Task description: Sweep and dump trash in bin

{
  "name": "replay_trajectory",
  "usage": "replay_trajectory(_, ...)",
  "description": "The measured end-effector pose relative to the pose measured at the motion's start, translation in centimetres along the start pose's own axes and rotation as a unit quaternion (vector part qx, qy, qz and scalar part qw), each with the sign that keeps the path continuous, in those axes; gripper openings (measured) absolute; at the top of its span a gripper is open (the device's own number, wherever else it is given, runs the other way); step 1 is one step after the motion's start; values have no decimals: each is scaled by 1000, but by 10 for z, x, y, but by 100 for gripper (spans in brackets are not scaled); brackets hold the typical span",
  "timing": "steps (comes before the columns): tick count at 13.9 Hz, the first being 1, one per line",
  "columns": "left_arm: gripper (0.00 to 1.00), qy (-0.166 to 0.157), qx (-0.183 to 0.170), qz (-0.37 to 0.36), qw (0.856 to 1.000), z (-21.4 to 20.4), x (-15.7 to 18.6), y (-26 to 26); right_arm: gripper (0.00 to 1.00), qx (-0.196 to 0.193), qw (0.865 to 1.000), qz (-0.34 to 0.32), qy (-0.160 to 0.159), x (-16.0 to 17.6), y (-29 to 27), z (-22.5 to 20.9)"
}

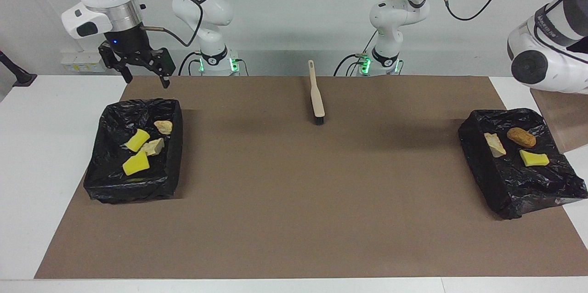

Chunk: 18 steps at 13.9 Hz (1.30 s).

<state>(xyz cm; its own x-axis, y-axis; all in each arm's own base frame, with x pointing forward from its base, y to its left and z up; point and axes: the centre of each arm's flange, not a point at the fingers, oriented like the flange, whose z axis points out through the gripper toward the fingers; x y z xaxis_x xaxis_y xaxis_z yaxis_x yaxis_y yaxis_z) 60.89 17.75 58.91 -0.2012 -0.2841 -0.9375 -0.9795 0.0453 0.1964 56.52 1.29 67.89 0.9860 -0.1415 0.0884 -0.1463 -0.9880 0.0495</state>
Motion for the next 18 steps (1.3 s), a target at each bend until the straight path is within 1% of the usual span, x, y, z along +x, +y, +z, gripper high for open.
replay_trajectory(2,32,57,8,-24,998,-5,-3,3,100,0,1000,-2,6,-3,-3,-7)
replay_trajectory(4,32,126,13,-57,990,-9,2,3,100,-1,1000,-3,2,-5,-3,-7)
replay_trajectory(6,32,205,10,-98,974,-12,15,1,100,-4,1000,-1,-9,-7,-1,-4)
replay_trajectory(7,32,249,5,-118,961,-13,22,1,100,-6,1000,-1,-22,-10,-1,-2)
replay_trajectory(8,32,286,-8,-150,946,-14,30,1,100,-10,999,-4,-36,-14,-4,0)
replay_trajectory(9,32,313,-31,-192,930,-15,40,2,100,-14,999,-9,-50,-20,-9,0)
replay_trajectory(11,32,357,-78,-265,892,-26,69,3,100,-18,998,-19,-60,-30,-20,-5)
replay_trajectory(12,32,374,-98,-290,876,-36,84,3,100,-20,997,-20,-67,-35,-21,-7)
replay_trajectory(14,32,401,-133,-334,843,-59,107,0,100,-19,997,-18,-79,-43,-18,-8)
replay_trajectory(15,32,416,-158,-362,819,-70,116,-1,100,-14,996,-16,-83,-46,-16,-7)
replay_trajectory(16,32,424,-181,-389,797,-80,124,-2,100,-9,996,-13,-87,-49,-13,-5)
replay_trajectory(18,32,427,-216,-434,763,-110,143,-7,100,-5,996,-11,-90,-52,-10,-4)
